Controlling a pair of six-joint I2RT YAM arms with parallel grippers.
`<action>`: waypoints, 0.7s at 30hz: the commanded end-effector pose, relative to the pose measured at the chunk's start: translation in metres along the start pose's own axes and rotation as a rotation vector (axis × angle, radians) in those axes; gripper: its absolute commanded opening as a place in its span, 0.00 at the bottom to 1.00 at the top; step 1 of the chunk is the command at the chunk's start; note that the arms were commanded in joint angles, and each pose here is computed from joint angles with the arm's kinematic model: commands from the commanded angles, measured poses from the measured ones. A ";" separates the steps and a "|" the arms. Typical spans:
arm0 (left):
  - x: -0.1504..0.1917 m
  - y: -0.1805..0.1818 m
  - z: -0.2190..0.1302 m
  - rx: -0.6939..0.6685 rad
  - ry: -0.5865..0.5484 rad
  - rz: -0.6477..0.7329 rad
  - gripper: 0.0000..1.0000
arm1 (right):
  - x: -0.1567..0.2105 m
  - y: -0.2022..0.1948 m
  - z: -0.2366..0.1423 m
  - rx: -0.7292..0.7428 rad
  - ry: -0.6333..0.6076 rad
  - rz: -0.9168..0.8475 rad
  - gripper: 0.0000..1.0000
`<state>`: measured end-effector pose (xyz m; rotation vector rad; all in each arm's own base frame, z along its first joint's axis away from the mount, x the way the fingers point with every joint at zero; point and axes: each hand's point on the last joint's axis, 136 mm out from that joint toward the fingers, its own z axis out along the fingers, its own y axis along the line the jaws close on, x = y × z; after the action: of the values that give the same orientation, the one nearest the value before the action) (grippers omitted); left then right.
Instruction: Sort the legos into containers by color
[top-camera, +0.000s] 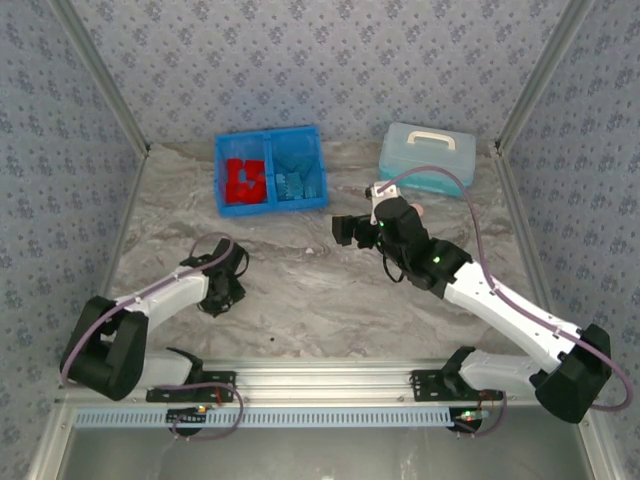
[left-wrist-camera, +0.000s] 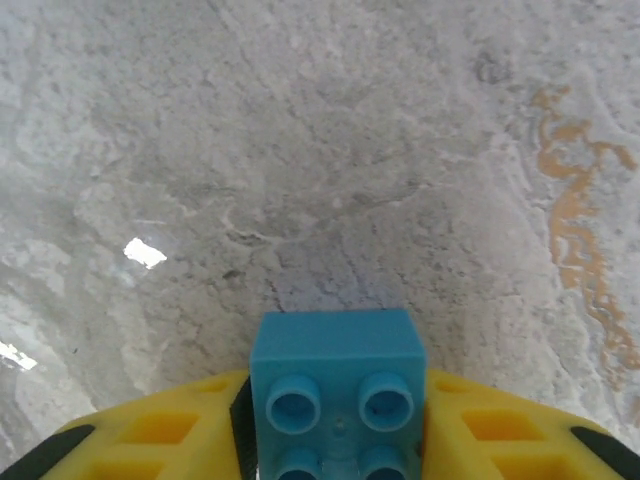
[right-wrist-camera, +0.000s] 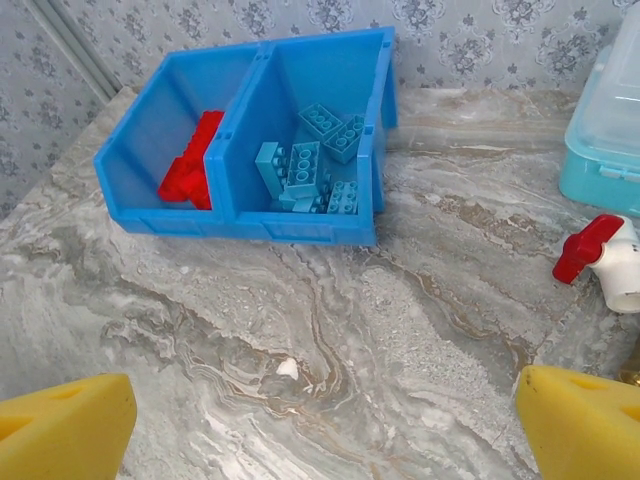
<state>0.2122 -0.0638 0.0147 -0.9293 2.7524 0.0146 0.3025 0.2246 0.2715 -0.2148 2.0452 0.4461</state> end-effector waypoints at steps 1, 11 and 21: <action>0.002 0.000 0.003 -0.016 0.007 0.008 0.34 | -0.003 -0.006 -0.011 0.022 -0.018 0.028 1.00; -0.059 -0.125 -0.143 0.482 -0.278 0.144 0.22 | -0.008 -0.010 -0.033 0.016 -0.058 0.075 1.00; -0.135 -0.262 -0.171 0.444 -0.381 0.331 0.21 | -0.004 -0.016 -0.043 0.028 -0.040 0.077 1.00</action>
<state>0.4164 -0.2034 0.2427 -0.4017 2.3235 -0.4205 0.2819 0.2018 0.2886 -0.1411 2.0217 0.4707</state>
